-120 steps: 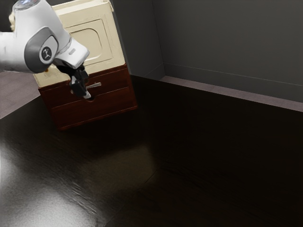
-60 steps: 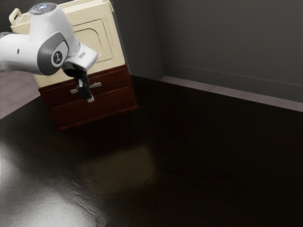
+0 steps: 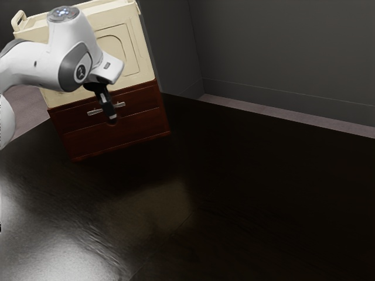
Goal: Pull the drawer handle with one arm to open the drawer
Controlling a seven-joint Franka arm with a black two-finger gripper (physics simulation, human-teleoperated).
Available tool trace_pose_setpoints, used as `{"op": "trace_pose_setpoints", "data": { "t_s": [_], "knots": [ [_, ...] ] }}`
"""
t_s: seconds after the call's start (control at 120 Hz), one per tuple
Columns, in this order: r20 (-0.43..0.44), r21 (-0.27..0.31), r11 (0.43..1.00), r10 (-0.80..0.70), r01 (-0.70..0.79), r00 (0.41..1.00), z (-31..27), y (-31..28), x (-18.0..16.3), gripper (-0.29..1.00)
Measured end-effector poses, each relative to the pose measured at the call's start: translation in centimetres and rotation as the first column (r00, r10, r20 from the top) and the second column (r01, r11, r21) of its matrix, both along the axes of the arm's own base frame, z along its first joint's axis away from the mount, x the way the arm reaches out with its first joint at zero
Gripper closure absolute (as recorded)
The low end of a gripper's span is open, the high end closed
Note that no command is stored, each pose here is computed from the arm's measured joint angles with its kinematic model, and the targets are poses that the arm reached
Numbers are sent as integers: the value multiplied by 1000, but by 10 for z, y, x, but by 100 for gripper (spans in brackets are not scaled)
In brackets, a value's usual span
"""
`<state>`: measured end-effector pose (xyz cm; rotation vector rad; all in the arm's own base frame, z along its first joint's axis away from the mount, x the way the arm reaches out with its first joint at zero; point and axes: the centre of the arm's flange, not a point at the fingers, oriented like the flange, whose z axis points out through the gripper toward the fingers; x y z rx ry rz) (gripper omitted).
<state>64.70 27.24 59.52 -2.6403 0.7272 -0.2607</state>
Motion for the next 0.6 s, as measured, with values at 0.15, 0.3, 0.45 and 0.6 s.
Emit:
{"op": "trace_pose_setpoints", "data": {
  "t_s": [0.15, 0.3, 0.45, 0.6],
  "knots": [
    [-13, 39, 999, 11, -11, 1000, -7, 6, 4, 12],
    [2, 73, 997, 8, -9, 1000, -12, 11, 18, 14],
    [14, 89, 996, 13, -14, 1000, -14, 17, 24, 16],
    [18, 92, 996, 17, -18, 1000, -15, 19, 24, 18]
  ]
}}
